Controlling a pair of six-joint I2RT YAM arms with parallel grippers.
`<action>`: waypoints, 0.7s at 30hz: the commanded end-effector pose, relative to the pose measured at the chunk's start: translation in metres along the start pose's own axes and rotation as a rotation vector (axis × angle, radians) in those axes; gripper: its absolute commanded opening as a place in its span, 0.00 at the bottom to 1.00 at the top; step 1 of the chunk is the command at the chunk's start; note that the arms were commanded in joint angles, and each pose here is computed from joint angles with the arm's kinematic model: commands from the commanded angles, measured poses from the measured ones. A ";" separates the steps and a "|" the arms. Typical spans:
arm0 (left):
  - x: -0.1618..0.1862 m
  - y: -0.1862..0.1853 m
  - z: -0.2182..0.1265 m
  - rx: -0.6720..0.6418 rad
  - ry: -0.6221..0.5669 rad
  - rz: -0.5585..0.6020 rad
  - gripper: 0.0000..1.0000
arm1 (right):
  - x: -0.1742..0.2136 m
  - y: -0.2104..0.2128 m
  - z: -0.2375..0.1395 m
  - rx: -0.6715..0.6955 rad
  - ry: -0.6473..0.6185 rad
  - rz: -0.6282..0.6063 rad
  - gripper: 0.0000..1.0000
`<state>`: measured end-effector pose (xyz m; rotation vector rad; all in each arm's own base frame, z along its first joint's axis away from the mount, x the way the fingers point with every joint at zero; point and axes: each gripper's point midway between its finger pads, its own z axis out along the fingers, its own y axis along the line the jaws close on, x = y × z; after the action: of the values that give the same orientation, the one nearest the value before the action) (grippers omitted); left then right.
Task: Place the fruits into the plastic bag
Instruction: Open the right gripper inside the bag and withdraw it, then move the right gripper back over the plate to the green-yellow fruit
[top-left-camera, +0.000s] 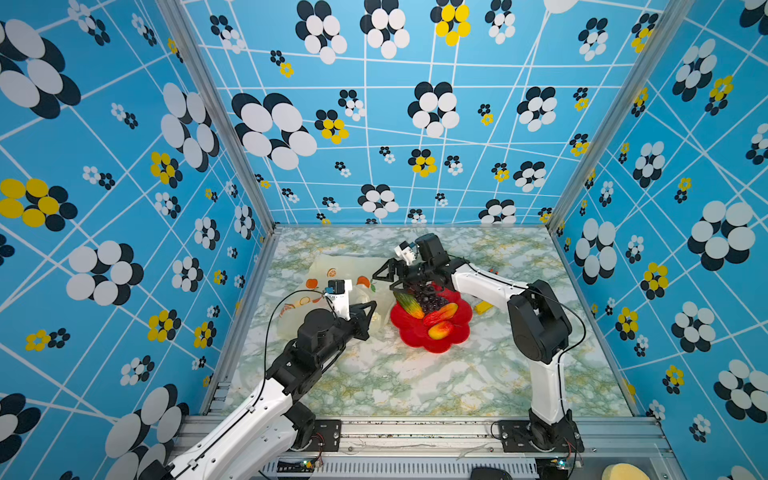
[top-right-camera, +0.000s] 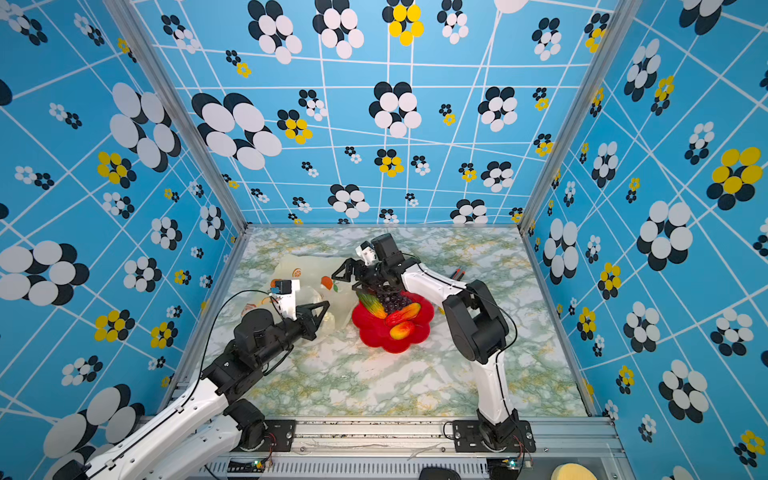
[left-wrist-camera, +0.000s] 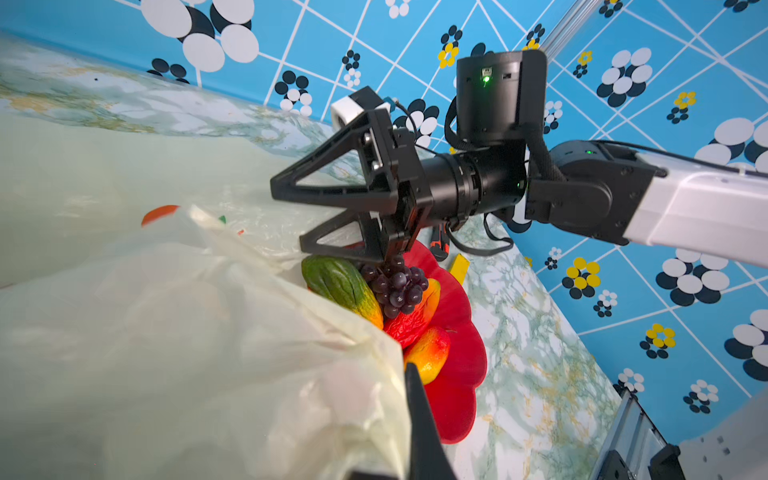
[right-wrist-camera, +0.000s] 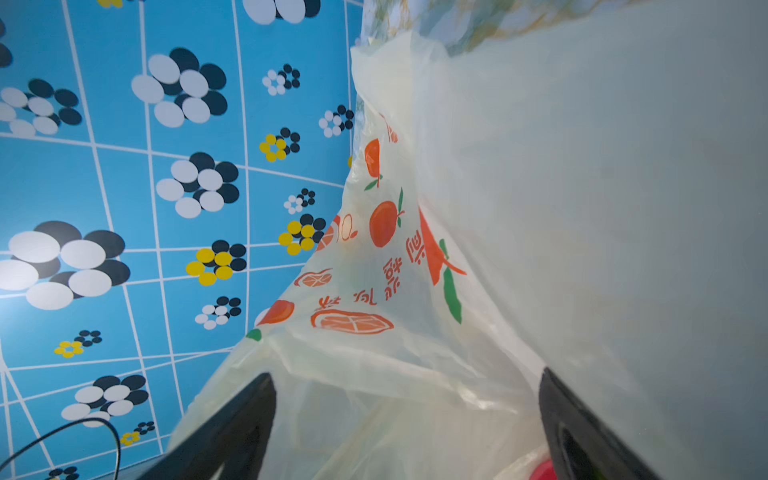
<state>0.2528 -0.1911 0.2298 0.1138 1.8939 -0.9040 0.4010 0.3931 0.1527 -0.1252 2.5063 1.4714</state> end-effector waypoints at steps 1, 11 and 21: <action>0.011 -0.004 0.002 0.020 0.041 0.028 0.00 | -0.025 0.027 -0.026 -0.044 -0.089 -0.033 1.00; 0.012 0.005 0.010 -0.021 0.034 0.021 0.00 | 0.016 -0.001 -0.035 0.023 0.011 0.006 1.00; 0.014 0.006 0.025 -0.016 0.038 -0.005 0.00 | 0.094 -0.013 -0.070 0.150 0.187 -0.082 1.00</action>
<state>0.2644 -0.2026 0.2031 0.1184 1.9729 -0.8789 0.3337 0.3404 0.1422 -0.1895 2.6699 1.3628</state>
